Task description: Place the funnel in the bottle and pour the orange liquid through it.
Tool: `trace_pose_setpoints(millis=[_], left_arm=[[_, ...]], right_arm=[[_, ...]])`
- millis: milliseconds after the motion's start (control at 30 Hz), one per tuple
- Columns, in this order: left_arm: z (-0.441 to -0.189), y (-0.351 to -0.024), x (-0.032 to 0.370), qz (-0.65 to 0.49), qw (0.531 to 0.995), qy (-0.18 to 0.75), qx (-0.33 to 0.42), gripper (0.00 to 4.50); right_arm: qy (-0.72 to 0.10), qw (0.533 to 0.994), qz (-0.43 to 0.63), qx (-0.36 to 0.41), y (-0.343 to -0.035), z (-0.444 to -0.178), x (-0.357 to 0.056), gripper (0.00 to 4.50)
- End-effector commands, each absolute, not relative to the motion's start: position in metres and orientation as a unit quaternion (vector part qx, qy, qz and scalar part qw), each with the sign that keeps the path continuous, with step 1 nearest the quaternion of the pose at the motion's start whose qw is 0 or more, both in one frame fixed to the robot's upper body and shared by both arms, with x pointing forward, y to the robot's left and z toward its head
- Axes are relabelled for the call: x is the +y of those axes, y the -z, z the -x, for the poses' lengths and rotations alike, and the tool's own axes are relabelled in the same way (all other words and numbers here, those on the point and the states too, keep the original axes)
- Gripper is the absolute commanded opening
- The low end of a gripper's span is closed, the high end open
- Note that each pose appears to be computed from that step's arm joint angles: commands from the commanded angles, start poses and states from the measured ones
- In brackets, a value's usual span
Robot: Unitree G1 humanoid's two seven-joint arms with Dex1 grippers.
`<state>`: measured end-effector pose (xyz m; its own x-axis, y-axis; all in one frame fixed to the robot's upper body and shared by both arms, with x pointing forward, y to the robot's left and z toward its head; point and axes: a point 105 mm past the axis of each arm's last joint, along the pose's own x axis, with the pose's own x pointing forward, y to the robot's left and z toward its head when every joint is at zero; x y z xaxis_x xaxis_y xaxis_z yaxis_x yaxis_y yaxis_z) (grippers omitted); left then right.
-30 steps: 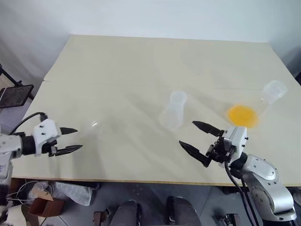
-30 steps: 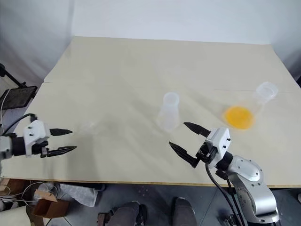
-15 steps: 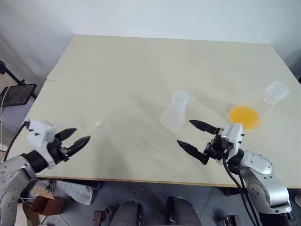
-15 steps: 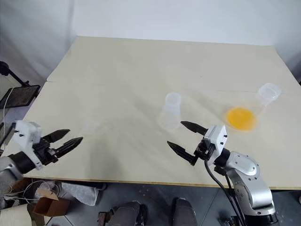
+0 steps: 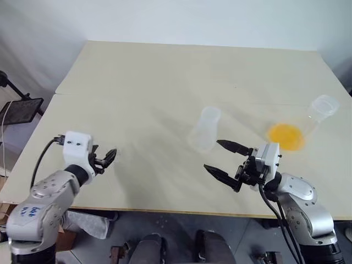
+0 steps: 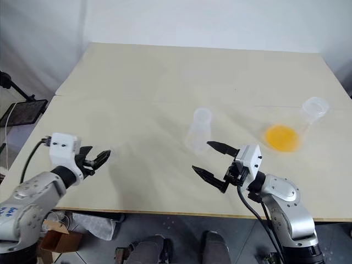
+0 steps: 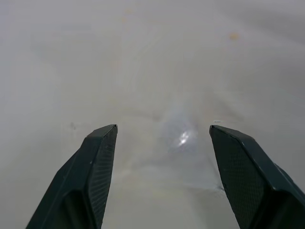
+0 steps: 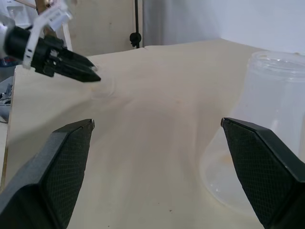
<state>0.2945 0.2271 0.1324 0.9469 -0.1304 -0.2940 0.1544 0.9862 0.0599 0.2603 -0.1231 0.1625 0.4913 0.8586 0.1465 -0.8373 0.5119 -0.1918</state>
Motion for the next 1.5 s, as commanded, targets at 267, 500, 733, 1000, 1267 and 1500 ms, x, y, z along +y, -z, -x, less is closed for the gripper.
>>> trace_pose_setpoints(millis=[267,500,733,1000,1267,1500], left_arm=[[-0.296,-0.134,0.236,-0.069,0.987,0.031,0.139,3.27],[-0.279,-0.138,0.256,-0.1,0.985,0.041,0.133,3.27],[-0.264,-0.147,0.279,-0.121,0.982,0.062,0.131,3.27],[-0.244,-0.14,0.304,-0.138,0.976,0.069,0.153,3.27],[-0.241,-0.136,0.311,-0.129,0.977,0.072,0.156,3.27],[-0.241,-0.129,0.314,-0.117,0.977,0.077,0.158,1.47]], right_arm=[[-0.495,0.858,0.05,-0.13,-0.171,-0.26,-0.122,4.5],[-0.497,0.857,0.046,-0.13,-0.171,-0.259,-0.12,4.5],[-0.499,0.856,0.04,-0.131,-0.169,-0.26,-0.117,4.5],[-0.498,0.857,0.026,-0.133,-0.165,-0.257,-0.11,4.5],[-0.498,0.856,0.025,-0.135,-0.166,-0.257,-0.11,4.5],[-0.5,0.854,0.035,-0.136,-0.17,-0.256,-0.114,4.5]])
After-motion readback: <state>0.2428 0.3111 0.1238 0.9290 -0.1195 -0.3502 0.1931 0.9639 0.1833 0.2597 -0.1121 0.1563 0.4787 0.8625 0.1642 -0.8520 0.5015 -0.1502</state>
